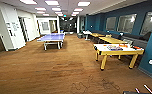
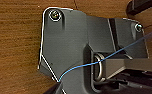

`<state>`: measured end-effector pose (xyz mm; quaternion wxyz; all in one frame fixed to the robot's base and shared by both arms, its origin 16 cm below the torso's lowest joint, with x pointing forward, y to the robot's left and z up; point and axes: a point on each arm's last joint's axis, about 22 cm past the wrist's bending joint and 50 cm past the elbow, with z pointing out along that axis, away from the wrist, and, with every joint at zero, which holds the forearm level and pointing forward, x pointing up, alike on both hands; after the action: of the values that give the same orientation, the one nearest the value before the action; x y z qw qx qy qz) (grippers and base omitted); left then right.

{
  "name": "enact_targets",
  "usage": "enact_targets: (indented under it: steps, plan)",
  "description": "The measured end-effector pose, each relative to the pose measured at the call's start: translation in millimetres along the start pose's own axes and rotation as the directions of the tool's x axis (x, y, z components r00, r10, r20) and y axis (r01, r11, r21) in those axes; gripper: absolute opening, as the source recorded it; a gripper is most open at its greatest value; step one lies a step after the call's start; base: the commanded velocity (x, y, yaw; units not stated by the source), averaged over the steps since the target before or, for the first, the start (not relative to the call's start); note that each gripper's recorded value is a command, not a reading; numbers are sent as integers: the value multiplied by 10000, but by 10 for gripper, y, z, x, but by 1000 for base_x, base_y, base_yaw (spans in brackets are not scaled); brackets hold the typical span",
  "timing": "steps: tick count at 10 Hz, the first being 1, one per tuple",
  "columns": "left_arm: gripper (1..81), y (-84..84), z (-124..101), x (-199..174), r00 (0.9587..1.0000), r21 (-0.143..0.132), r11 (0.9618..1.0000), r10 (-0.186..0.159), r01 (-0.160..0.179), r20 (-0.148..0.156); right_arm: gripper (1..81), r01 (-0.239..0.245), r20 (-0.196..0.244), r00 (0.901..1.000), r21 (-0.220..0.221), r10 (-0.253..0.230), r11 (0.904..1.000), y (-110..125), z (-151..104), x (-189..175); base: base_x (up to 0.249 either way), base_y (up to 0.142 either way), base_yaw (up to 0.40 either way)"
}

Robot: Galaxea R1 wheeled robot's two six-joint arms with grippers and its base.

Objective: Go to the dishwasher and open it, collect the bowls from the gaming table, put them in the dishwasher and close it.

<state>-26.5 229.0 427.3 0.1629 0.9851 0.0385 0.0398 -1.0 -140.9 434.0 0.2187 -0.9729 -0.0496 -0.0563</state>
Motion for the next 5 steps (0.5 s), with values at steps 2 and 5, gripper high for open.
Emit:
enact_targets:
  steps: [2, 5]
  plan:
    - [811, -5, -3, -39, 10000, 7, 10000, -7, 6, 60, 811, 5, 4, 10000, -35, -4, 10000, 27, -9, -4, 125, 0, 0]
    - [811, 14, 3, -25, 10000, -17, 10000, -7, 7, 27, 811, 0, 5, 10000, -5, 0, 10000, 4, -1, -1, 125, 0, 0]
